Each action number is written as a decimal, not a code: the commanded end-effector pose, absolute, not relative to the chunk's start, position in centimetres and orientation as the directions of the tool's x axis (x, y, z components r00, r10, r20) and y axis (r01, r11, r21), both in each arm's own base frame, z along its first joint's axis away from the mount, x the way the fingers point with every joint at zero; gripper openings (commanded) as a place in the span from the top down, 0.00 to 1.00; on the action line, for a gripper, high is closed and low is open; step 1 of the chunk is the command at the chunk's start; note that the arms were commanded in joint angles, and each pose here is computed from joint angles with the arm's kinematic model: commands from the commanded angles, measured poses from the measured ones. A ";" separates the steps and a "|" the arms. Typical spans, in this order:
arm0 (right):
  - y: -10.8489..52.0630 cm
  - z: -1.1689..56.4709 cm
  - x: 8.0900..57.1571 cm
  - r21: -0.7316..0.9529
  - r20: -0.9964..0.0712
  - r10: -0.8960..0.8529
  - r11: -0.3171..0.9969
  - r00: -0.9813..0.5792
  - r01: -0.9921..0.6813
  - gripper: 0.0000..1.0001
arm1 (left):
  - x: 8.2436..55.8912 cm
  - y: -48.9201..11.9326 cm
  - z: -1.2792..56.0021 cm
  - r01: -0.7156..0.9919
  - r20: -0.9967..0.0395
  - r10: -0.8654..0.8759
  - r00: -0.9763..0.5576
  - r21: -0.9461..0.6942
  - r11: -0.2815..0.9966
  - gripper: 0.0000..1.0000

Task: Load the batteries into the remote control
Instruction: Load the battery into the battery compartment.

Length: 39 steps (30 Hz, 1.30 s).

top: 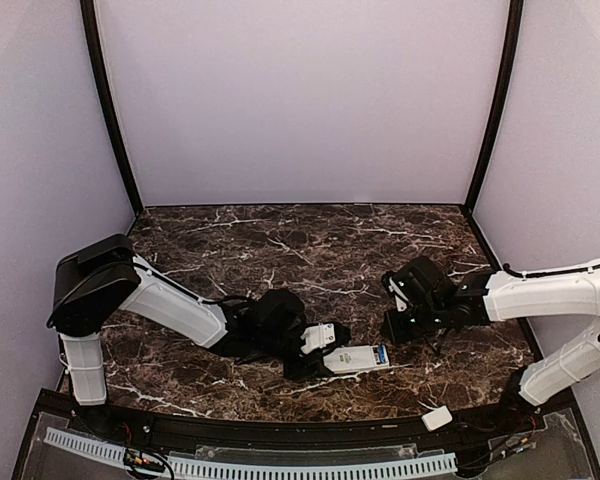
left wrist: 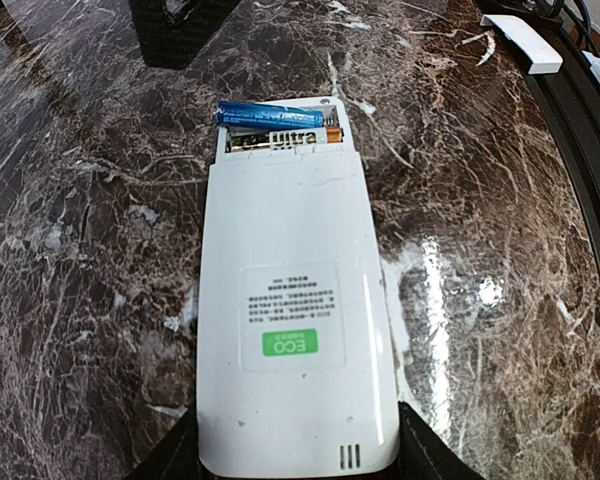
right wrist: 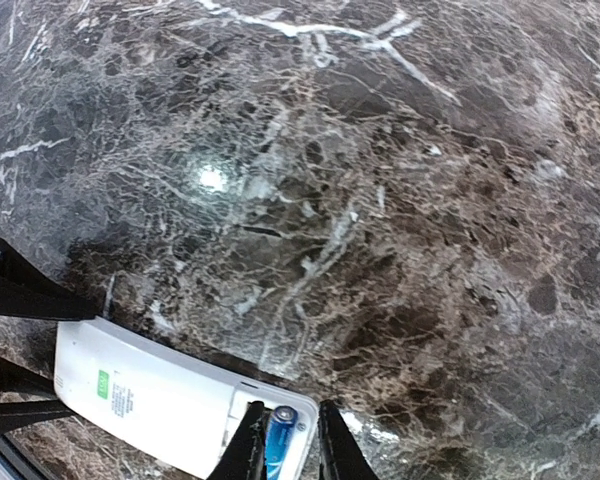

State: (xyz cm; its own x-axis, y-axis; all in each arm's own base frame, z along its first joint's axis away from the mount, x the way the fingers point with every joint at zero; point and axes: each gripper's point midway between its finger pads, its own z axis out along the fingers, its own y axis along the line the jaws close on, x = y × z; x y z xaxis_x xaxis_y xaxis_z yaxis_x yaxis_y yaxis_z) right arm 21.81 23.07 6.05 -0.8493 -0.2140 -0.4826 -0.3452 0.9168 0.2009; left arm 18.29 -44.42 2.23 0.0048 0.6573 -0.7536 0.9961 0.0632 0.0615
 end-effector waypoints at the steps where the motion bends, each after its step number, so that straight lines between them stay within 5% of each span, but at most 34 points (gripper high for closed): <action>1: 25.2 7.1 22.9 0.243 -0.513 -0.236 0.882 -0.825 -0.403 0.83 | 17.6 -42.7 0.0 0.998 -0.704 0.709 -0.027 0.025 0.062 0.64; 39: 24.5 4.2 21.6 0.226 -0.426 -0.273 0.891 -0.863 -0.393 0.88 | 17.9 -42.5 0.0 0.998 -0.712 0.701 -0.045 0.003 0.068 0.64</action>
